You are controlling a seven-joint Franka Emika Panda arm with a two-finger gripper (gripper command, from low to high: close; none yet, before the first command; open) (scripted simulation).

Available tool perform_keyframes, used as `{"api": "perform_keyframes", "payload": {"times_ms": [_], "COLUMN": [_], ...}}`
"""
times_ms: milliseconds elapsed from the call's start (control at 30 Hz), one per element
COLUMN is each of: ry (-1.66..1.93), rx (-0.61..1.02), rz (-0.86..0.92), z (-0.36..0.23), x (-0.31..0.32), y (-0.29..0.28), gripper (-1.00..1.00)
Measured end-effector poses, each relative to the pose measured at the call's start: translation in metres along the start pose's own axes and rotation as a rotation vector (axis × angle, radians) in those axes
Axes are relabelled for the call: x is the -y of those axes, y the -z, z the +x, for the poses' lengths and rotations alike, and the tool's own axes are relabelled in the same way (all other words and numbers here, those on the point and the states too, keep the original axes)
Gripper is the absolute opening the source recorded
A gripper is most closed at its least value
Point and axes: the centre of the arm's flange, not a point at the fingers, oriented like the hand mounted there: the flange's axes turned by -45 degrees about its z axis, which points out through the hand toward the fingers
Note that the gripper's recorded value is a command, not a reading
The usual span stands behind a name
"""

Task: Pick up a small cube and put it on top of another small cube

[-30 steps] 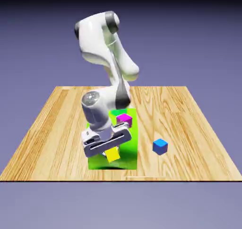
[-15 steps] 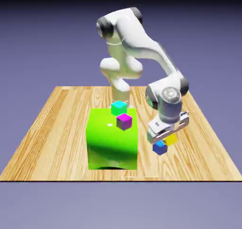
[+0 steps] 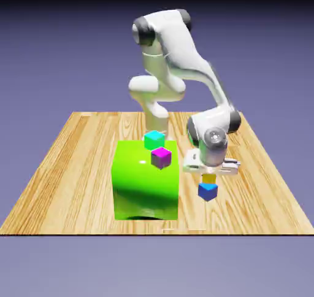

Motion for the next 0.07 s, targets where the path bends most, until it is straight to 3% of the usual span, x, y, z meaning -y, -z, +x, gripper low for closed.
{"api": "perform_keyframes", "payload": {"times_ms": [67], "ry": [0.000], "rx": [-0.001], "rz": [-0.003], "z": [0.0000], "x": [-0.0001], "y": [0.0000], "gripper": [1.00]}}
